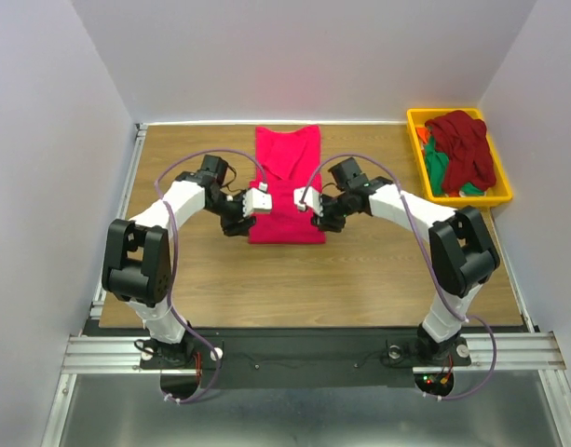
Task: Fold and stack the t-shirts
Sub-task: Fold the tshirt
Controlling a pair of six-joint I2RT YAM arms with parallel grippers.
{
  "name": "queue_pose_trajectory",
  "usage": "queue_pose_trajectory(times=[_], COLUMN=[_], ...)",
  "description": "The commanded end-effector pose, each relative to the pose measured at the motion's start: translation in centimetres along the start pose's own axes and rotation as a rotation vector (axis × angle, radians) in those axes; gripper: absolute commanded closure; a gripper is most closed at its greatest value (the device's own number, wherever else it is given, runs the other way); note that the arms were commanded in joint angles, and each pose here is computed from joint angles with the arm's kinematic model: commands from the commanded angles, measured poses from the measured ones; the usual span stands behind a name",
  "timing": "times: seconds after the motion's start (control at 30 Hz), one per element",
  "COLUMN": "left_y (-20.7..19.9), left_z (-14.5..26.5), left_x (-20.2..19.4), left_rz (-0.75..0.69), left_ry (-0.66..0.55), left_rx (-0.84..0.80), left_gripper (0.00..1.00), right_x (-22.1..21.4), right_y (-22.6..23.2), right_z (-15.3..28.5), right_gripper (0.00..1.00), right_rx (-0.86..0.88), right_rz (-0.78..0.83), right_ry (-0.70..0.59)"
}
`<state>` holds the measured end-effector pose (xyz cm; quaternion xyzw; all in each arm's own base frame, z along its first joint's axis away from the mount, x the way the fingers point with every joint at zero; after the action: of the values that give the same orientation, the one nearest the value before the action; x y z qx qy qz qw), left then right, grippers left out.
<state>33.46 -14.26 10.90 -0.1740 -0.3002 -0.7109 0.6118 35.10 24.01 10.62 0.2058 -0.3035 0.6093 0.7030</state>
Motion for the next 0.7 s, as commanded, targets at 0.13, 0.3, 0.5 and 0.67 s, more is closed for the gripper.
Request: queue_pose_trajectory(times=[0.13,0.3,0.5,0.67], left_y=[-2.8,-2.9,-3.0,-3.9], left_z=[-3.3,-4.5,-6.0,-6.7], left_x=[0.1,-0.1,-1.0,-2.5], left_rz=[-0.078,-0.096,-0.095,-0.103], left_ry=[-0.012,0.006,0.044,0.098], left_rx=[-0.008,-0.006,-0.020,-0.050], left_gripper=[0.38,0.38,0.41,0.47], right_x=[-0.3,-1.5,-4.0,-5.6], right_y=[3.7,4.2,4.4,4.1], right_z=[-2.8,-4.0,-5.5,-6.5], right_gripper=[0.54,0.54,0.60,0.65], right_rx=[0.061,0.048,0.045,0.010], right_rz=[0.062,0.065,0.076,0.075], right_ry=[0.003,0.037,0.089,0.129])
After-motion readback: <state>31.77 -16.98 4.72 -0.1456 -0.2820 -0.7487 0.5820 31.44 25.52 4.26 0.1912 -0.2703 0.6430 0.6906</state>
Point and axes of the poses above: each gripper's point midway between its finger pads, its own z axis back along the fingers, its own y axis along the line the jaws close on, x = y × z, the point moved 2 cm from there along z, back along the fingers, and after that the axes turned 11 degrees about -z, right-handed, at the moved point
